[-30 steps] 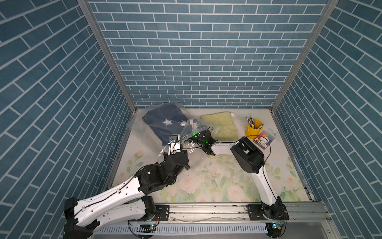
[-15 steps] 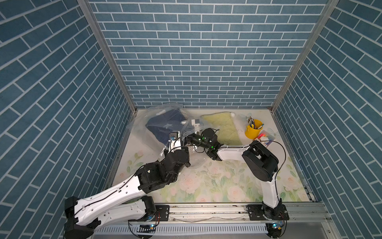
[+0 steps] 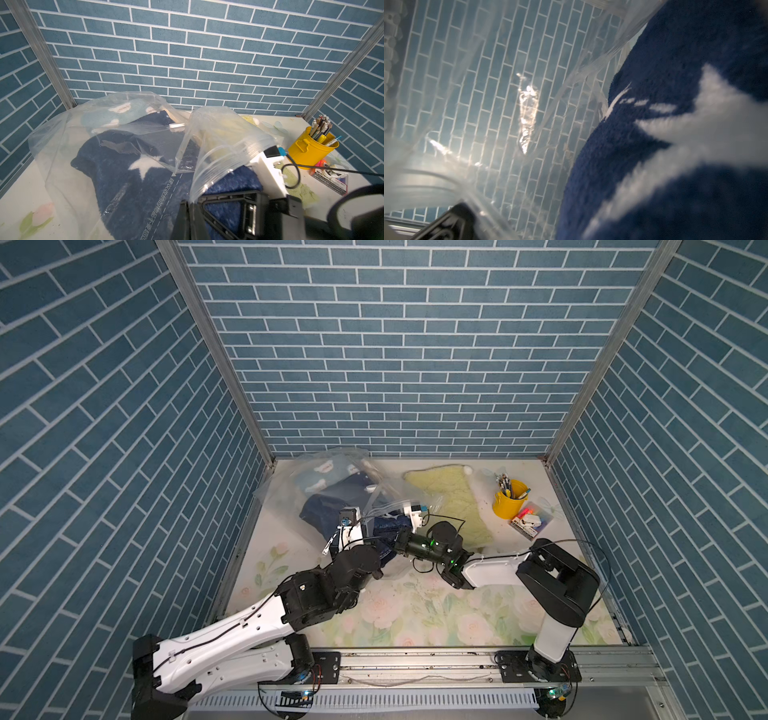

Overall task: Take the blanket out of the vacuum bag
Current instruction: Take out the blanket from the vacuum bag.

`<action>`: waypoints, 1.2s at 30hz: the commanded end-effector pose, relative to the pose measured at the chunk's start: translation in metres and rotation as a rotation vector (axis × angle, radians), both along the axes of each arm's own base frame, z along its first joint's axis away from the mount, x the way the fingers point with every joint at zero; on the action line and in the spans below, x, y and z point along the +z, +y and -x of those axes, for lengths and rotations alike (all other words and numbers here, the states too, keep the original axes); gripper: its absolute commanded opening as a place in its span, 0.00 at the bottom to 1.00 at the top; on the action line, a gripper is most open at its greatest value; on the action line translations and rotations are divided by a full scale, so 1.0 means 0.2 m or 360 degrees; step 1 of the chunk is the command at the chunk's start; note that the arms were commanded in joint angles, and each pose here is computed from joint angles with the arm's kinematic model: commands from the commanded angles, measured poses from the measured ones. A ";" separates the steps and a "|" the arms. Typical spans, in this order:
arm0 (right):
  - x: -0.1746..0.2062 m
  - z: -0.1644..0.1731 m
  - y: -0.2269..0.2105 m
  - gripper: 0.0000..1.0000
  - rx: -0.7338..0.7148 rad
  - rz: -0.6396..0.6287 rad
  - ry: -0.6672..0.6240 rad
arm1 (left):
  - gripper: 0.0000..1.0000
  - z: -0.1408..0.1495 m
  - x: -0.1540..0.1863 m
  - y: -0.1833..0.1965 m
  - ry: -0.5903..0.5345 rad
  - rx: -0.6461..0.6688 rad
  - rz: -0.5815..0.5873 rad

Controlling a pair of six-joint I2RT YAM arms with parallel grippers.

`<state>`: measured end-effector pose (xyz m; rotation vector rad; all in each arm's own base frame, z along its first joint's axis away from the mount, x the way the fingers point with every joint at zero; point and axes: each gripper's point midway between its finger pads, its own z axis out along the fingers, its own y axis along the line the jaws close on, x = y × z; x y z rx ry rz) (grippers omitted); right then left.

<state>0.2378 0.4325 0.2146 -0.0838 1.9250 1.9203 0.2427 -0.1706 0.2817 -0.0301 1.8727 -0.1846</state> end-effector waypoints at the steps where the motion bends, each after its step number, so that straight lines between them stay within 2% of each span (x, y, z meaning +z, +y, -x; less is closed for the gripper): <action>1: 0.19 0.08 -0.06 0.00 0.0029 -0.0116 -0.0196 | 0.00 -0.02 -0.01 0.00 -0.0003 0.0048 -0.0022; 14: 0.31 0.25 -0.30 0.00 0.0017 -0.0050 -0.0380 | 0.00 -0.07 -0.07 -0.03 0.0046 0.0109 -0.0089; 22: 0.59 0.26 -0.45 0.00 -0.0068 -0.0117 -0.0556 | 0.00 -0.08 -0.12 0.01 0.0069 0.0192 -0.0061; 36: 1.20 0.19 -0.61 0.00 -0.0152 -0.0289 -0.0882 | 0.00 -0.11 -0.21 0.06 0.0096 0.0303 -0.0018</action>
